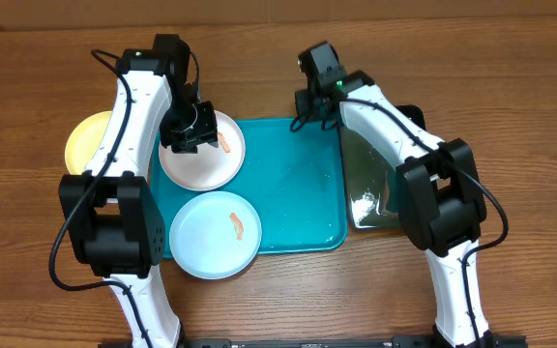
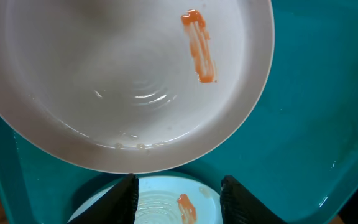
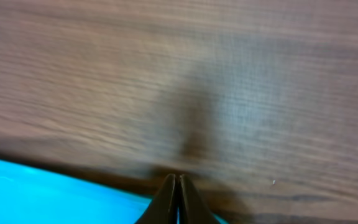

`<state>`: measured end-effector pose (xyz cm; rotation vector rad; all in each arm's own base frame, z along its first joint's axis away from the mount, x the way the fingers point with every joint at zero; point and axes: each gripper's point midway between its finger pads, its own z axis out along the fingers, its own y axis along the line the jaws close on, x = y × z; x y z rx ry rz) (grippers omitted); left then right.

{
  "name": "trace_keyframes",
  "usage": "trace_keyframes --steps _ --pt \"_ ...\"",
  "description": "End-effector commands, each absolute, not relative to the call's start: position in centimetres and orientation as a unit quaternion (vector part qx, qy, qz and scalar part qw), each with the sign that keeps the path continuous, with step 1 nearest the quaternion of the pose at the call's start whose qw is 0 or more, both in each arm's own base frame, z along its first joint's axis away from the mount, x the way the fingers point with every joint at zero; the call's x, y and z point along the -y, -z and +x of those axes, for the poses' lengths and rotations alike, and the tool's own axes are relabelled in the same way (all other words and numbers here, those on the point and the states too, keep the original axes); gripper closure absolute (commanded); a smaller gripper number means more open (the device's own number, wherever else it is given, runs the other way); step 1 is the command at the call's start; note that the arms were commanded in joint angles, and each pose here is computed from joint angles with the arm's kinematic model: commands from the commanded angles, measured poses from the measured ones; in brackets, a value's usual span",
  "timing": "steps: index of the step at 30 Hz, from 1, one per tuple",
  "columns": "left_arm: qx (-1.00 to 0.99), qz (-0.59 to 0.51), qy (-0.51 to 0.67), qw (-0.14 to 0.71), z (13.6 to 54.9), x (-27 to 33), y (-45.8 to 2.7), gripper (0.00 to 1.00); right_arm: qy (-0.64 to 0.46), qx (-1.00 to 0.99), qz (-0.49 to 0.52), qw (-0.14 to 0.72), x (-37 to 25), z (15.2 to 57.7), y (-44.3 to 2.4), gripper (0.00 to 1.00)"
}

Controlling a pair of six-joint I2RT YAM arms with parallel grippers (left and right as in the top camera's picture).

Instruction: Clean dirty plates on tray and stack at the side

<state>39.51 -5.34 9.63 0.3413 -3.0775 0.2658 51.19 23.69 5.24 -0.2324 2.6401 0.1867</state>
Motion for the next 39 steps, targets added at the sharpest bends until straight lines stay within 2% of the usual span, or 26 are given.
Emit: trace_keyframes --steps 1,6,10,13,16,21,26,30,32,34,39 --pt "0.993 0.096 -0.066 -0.01 40.0 4.8 -11.0 0.56 -0.084 -0.95 -0.078 0.291 -24.0 52.7 -12.5 0.82" --pt "0.994 0.111 -0.021 -0.006 39.6 3.3 -10.8 0.57 -0.073 -0.959 -0.077 0.264 -22.5 50.2 -17.5 0.7" --pt "0.984 0.155 0.078 -0.022 39.6 -0.4 -11.0 0.54 -0.045 -0.977 -0.068 0.197 -19.3 46.0 -19.0 0.52" --pt "0.977 0.184 0.106 -0.025 39.4 -2.1 -11.2 0.55 -0.022 -0.988 -0.055 0.143 -16.7 43.9 -18.3 0.47" --pt "0.973 0.203 0.106 -0.019 39.1 -3.1 -11.1 0.66 0.001 -0.995 -0.032 0.093 -13.7 42.3 -17.4 0.42" --pt "0.97 0.22 0.105 -0.009 38.6 -4.2 -10.6 0.66 0.017 -0.998 0.022 0.048 -9.2 41.4 -16.5 0.35" --pt "0.969 0.224 0.108 -0.007 38.5 -4.7 -10.0 0.65 0.025 -0.997 0.071 0.018 -5.2 40.9 -15.5 0.32" --pt "0.968 0.227 0.108 -0.014 38.8 -4.9 -9.2 0.64 0.028 -0.994 0.103 0.005 -2.5 40.7 -14.9 0.15" --pt "0.967 0.229 0.107 -0.019 39.0 -4.9 -8.4 0.62 0.029 -0.993 0.115 0.001 -1.4 40.6 -14.5 0.0" --pt "0.967 0.229 0.106 -0.025 39.1 -4.9 -6.8 0.59 0.029 -0.991 0.13 0.001 -0.2 40.7 -14.2 0.0" --pt "0.967 0.23 0.105 -0.03 38.9 -4.9 -4.5 0.59 0.029 -0.989 0.147 0.001 1.1 40.7 -14.2 0.0"
